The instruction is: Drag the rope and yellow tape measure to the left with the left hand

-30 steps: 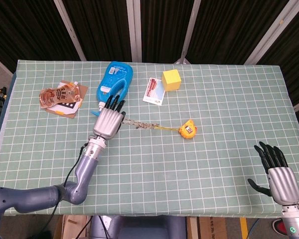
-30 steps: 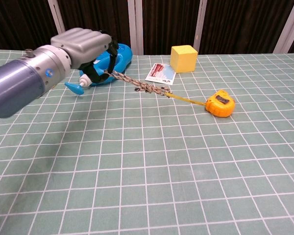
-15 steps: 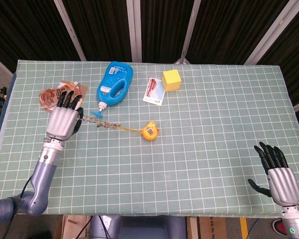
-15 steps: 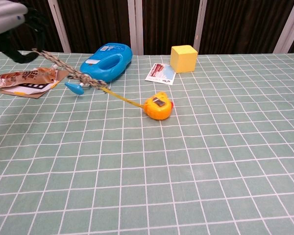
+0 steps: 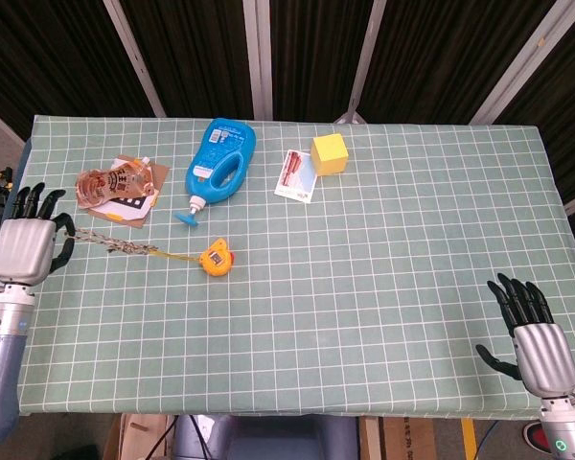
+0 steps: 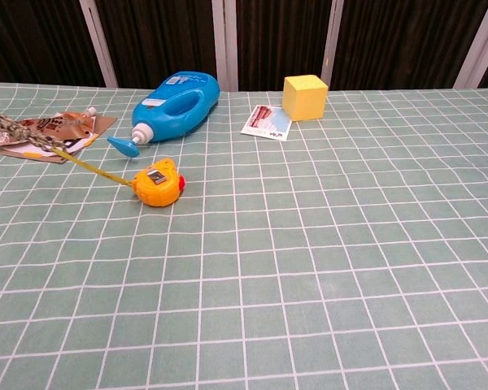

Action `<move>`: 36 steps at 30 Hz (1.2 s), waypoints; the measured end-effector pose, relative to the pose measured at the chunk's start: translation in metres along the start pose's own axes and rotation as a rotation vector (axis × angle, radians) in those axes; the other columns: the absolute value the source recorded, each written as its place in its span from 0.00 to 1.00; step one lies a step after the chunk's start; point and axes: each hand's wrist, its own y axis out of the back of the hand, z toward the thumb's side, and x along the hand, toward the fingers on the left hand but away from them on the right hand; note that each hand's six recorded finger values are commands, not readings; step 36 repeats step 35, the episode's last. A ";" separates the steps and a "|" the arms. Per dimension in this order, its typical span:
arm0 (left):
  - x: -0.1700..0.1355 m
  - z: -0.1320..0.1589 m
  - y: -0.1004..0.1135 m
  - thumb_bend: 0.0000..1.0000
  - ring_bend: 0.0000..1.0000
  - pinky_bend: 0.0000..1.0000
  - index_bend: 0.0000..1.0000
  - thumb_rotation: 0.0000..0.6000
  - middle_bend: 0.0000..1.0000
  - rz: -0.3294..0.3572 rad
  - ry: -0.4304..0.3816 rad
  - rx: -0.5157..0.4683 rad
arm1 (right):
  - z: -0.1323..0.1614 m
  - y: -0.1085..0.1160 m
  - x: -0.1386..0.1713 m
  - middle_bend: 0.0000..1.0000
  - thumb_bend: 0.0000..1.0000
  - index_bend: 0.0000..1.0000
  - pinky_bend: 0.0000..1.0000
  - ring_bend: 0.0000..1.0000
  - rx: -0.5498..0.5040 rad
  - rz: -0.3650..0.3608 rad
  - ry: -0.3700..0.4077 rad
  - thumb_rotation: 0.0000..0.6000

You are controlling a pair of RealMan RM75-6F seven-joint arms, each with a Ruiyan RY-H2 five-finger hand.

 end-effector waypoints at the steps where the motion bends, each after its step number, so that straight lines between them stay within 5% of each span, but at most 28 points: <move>1: -0.001 -0.006 0.000 0.53 0.00 0.00 0.55 1.00 0.14 0.002 0.009 0.003 | 0.000 0.000 0.000 0.00 0.22 0.00 0.00 0.00 0.000 0.000 -0.001 1.00; 5: -0.004 -0.026 -0.001 0.49 0.00 0.00 0.47 1.00 0.09 0.003 0.051 0.006 | -0.001 -0.001 0.000 0.00 0.22 0.00 0.00 0.00 -0.001 0.004 -0.005 1.00; 12: -0.017 -0.038 -0.011 0.20 0.00 0.00 0.20 1.00 0.01 -0.043 0.060 -0.018 | -0.001 -0.001 0.000 0.00 0.22 0.00 0.00 0.00 0.003 0.009 -0.006 1.00; 21: -0.052 -0.034 -0.018 0.06 0.00 0.00 0.02 1.00 0.00 -0.065 0.057 -0.149 | -0.001 -0.002 0.000 0.00 0.22 0.00 0.00 0.00 0.006 0.015 -0.002 1.00; 32: -0.149 -0.023 -0.019 0.02 0.00 0.00 0.00 1.00 0.00 -0.093 -0.020 -0.213 | 0.003 -0.002 0.000 0.00 0.22 0.00 0.00 0.00 0.021 0.014 0.020 1.00; 36: -0.162 -0.022 -0.015 0.02 0.00 0.00 0.00 1.00 0.00 -0.075 -0.034 -0.206 | 0.003 -0.003 0.001 0.00 0.22 0.00 0.00 0.00 0.026 0.016 0.021 1.00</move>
